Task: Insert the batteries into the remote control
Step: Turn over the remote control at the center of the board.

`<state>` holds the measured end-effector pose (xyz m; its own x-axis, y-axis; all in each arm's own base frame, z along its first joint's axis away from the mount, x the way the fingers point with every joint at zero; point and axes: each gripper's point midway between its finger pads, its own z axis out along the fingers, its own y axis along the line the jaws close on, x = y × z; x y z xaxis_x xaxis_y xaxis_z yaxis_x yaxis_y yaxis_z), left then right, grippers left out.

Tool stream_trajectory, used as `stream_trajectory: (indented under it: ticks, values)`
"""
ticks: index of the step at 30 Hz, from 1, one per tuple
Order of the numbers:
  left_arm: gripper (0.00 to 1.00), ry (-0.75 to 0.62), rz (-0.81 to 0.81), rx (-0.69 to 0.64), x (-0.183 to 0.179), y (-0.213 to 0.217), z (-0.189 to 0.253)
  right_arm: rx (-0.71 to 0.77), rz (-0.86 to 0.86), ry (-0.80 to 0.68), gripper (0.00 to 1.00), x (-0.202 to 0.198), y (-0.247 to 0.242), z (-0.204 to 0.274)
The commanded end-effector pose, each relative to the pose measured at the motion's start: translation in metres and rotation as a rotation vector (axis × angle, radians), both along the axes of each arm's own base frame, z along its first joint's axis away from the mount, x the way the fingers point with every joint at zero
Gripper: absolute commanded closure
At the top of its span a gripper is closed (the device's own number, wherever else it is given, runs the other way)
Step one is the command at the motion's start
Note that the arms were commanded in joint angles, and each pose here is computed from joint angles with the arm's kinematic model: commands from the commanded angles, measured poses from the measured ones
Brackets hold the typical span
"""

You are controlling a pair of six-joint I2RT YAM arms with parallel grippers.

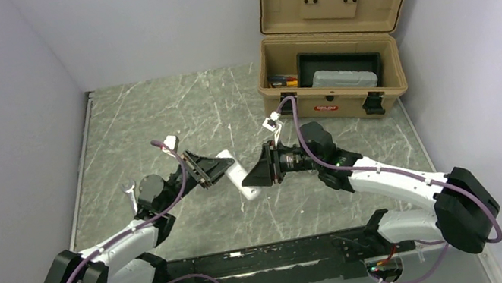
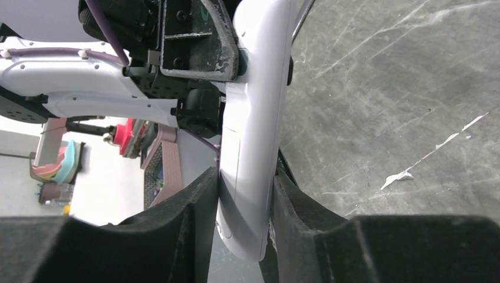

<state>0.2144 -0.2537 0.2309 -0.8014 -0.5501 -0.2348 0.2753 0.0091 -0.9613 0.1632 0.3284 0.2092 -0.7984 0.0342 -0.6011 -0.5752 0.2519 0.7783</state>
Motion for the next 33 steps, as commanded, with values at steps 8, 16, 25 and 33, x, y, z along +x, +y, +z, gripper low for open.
stream_trajectory:
  ticks: [8, 16, 25, 33]
  values:
    - [0.85, -0.109, 0.007, -0.031, 0.001, 0.000, 0.029, 0.043, 0.021, -0.049, 0.98, -0.001, 0.001, 0.010]
    - [0.17, -0.111, 0.024, -0.013, 0.002, 0.002, 0.029, 0.045, -0.051, -0.120, 1.00, 0.004, -0.009, 0.025]
    - [0.01, -0.082, 0.114, 0.147, 0.010, 0.021, 0.009, -0.112, -0.194, -0.160, 1.00, 0.022, -0.032, 0.012]
    - [0.01, -0.082, 0.181, 0.243, 0.011, 0.047, -0.002, -0.285, -0.267, -0.162, 1.00, 0.036, -0.049, -0.025]
